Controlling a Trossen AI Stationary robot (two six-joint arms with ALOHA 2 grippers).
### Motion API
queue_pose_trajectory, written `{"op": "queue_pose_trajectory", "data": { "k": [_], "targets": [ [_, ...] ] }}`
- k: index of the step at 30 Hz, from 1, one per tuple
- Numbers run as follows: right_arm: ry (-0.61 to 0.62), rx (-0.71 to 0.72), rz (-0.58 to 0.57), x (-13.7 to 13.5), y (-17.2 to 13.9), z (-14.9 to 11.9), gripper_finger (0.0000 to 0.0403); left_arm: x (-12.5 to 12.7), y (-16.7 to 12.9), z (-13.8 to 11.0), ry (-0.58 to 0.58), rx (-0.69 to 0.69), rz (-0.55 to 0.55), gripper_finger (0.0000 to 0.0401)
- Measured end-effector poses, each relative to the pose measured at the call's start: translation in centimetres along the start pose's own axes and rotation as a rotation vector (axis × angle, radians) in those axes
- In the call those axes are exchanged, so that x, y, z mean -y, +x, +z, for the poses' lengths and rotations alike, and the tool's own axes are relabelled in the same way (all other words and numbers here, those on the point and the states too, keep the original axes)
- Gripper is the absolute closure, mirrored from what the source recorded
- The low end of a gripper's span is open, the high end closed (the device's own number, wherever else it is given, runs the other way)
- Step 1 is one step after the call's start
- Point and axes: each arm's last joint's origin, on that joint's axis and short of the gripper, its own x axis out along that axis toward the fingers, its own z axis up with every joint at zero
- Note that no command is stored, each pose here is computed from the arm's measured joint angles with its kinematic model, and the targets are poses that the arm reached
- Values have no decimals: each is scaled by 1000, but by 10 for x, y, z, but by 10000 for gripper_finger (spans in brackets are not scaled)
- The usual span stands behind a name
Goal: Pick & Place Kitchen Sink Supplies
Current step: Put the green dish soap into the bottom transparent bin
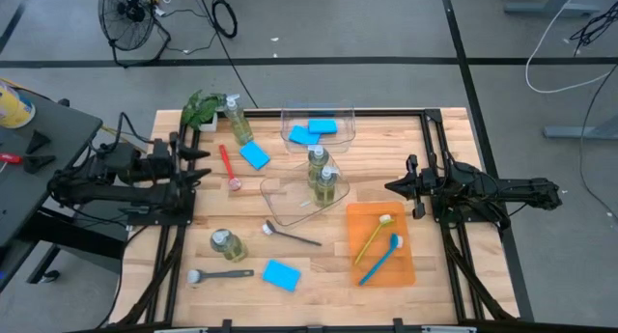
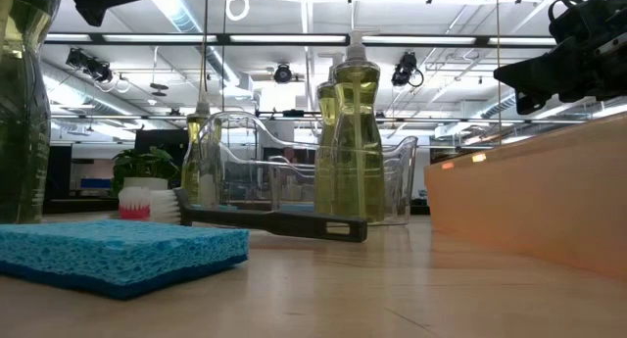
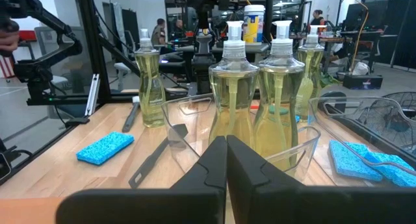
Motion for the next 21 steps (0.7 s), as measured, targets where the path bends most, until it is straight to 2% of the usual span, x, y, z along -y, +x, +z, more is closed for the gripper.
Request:
{"op": "queue_pose_trajectory", "data": {
  "k": [10,21],
  "targets": [
    [0,0,0,0,0,0,396,-1,0,0,25,2,32,165],
    [0,0,0,0,0,0,396,-1,5,-5,44,-72,56,165]
  ]
}}
